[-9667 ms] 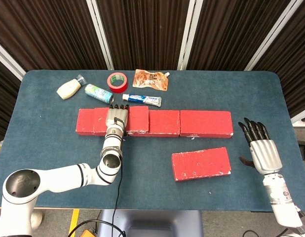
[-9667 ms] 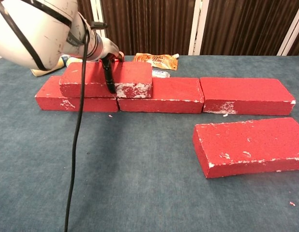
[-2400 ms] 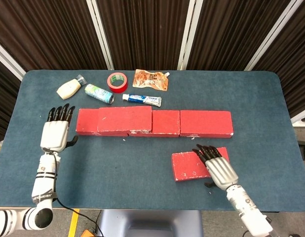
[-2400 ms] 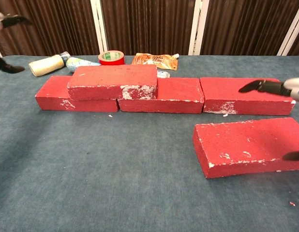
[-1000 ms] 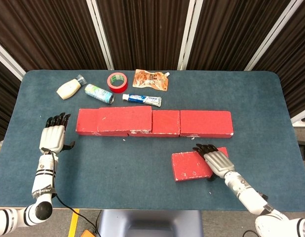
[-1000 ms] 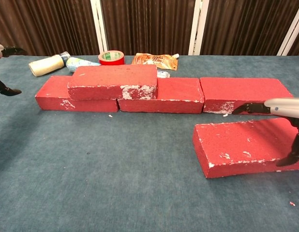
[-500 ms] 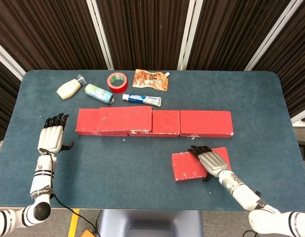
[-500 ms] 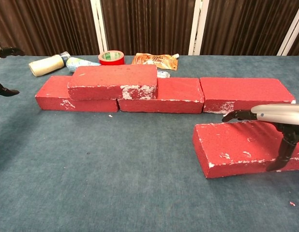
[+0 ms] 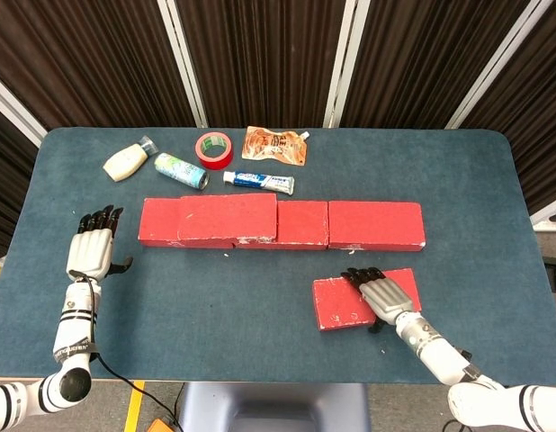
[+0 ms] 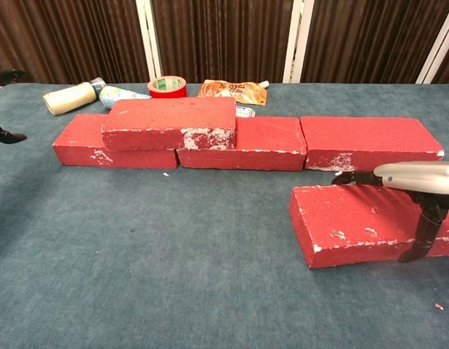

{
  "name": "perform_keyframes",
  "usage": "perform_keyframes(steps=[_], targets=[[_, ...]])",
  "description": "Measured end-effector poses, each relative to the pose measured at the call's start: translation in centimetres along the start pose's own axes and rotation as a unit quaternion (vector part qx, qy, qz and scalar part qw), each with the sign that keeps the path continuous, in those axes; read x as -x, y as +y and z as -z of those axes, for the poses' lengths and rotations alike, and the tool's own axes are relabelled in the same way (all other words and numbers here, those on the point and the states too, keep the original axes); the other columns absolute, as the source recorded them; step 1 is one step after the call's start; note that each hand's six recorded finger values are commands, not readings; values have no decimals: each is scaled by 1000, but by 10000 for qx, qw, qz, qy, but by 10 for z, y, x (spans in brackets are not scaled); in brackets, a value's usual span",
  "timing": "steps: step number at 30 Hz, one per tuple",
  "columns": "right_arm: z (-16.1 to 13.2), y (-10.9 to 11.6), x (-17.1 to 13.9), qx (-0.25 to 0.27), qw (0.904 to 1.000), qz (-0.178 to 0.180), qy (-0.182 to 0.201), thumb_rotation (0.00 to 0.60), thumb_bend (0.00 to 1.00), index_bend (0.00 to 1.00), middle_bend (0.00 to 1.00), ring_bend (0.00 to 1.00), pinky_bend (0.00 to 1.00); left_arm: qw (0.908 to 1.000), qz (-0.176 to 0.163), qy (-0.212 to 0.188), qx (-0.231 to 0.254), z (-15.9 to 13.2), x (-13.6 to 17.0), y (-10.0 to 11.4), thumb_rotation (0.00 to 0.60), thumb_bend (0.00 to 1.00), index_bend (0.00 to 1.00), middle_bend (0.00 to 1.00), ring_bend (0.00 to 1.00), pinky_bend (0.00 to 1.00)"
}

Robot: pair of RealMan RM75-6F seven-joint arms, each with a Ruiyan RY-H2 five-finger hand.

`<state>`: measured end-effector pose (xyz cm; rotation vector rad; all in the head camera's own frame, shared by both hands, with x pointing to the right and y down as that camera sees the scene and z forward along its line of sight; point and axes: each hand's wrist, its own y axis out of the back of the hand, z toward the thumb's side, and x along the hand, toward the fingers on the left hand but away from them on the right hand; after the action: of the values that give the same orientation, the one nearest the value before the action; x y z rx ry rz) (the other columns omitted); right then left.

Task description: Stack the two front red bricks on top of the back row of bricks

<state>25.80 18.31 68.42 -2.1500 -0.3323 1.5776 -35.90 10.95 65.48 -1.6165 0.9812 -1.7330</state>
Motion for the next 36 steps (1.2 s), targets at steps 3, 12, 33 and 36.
perform_keyframes(steps=[3,12,33,36], targets=[[0,1,-1,-18,10000,38,-11,600,76,50,223,202,0,10000,-50,-29,-76,0,-1,1,600,272,0,0,0,0],[0,1,-6,46,9999,89,3,600,185,81,274,271,0,9971,-697,-260,146,-4,-8,9,600,276,0,0,0,0],[16,48,-64,326,9953,910,68,600,187,91,276,271,0,9908,-1135,-598,-425,35,-25,-3,600,275,0,0,0,0],[28,61,-71,388,9933,1083,-60,600,187,99,276,271,0,9921,-1059,-594,-316,39,-26,-6,600,274,0,0,0,0]])
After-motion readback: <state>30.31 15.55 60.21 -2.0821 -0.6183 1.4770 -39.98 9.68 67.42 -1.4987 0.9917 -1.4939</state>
